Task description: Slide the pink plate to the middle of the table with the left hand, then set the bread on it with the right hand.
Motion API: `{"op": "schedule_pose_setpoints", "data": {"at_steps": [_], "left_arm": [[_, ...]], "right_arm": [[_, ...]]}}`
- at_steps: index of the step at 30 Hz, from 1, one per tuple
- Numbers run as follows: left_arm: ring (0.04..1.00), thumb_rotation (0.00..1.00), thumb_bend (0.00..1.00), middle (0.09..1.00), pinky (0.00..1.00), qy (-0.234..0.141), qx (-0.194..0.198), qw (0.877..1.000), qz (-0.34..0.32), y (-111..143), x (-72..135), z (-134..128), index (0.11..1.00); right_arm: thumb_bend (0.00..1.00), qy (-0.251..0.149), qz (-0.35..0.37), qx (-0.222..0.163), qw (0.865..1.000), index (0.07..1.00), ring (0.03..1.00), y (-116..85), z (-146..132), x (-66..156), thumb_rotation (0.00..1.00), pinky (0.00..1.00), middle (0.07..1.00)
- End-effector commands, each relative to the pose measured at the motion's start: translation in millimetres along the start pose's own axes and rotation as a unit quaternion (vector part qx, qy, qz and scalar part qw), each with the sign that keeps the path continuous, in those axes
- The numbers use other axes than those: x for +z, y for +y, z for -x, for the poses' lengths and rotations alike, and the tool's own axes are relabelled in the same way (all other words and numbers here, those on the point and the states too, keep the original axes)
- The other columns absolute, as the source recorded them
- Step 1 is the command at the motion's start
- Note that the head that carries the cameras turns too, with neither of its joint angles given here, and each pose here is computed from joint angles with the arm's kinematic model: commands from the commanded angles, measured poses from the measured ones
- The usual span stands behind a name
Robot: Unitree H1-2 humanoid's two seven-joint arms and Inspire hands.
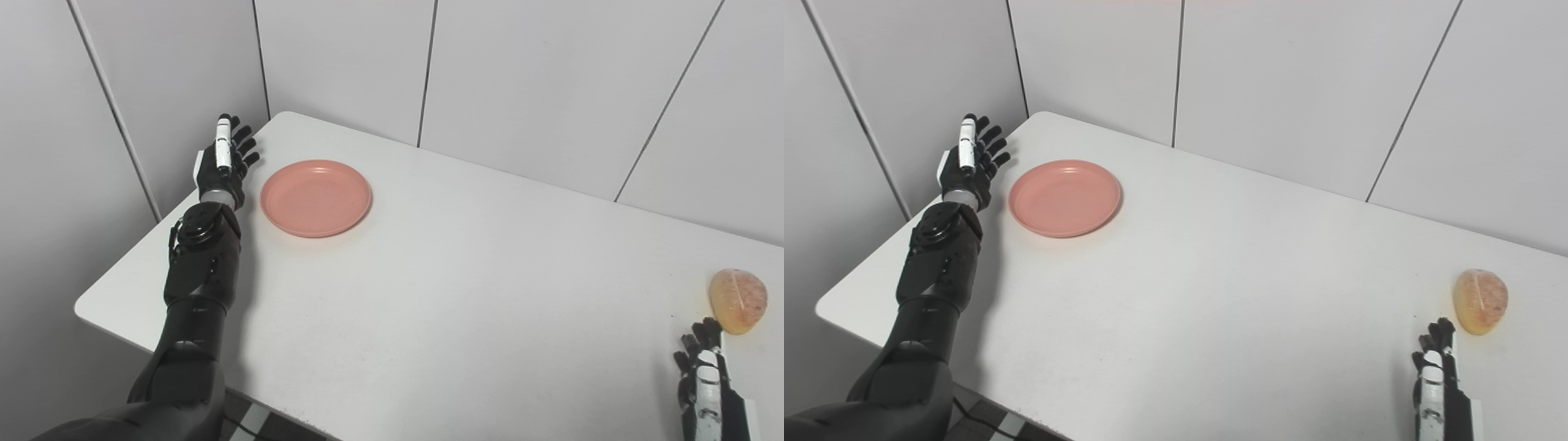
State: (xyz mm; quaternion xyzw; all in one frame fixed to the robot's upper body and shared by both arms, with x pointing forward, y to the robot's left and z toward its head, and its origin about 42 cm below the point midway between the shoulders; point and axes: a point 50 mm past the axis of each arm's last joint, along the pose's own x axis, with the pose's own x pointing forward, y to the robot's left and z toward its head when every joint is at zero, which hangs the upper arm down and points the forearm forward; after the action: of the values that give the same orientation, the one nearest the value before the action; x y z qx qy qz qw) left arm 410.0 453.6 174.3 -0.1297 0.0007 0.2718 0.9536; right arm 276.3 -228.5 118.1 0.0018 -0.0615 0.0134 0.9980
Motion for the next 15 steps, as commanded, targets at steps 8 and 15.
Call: {"op": "schedule_pose_setpoints", "data": {"at_steps": [8, 15], "left_arm": [[0.896, 1.00, 0.37, 0.895, 0.87, -0.046, -0.023, 0.999, 0.006, -11, 27, -10, 0.890], [0.901, 1.00, 0.37, 0.897, 0.90, -0.041, -0.023, 0.999, 0.004, -12, 21, -9, 0.892]], "right_arm": [[0.13, -0.013, -0.007, -0.001, 1.000, 1.000, 1.000, -1, -1, 8, 1.00, 1.00, 1.000], [0.11, -0.016, -0.005, -0.004, 1.000, 1.000, 1.000, -1, -1, 8, 1.00, 1.00, 1.000]]}}
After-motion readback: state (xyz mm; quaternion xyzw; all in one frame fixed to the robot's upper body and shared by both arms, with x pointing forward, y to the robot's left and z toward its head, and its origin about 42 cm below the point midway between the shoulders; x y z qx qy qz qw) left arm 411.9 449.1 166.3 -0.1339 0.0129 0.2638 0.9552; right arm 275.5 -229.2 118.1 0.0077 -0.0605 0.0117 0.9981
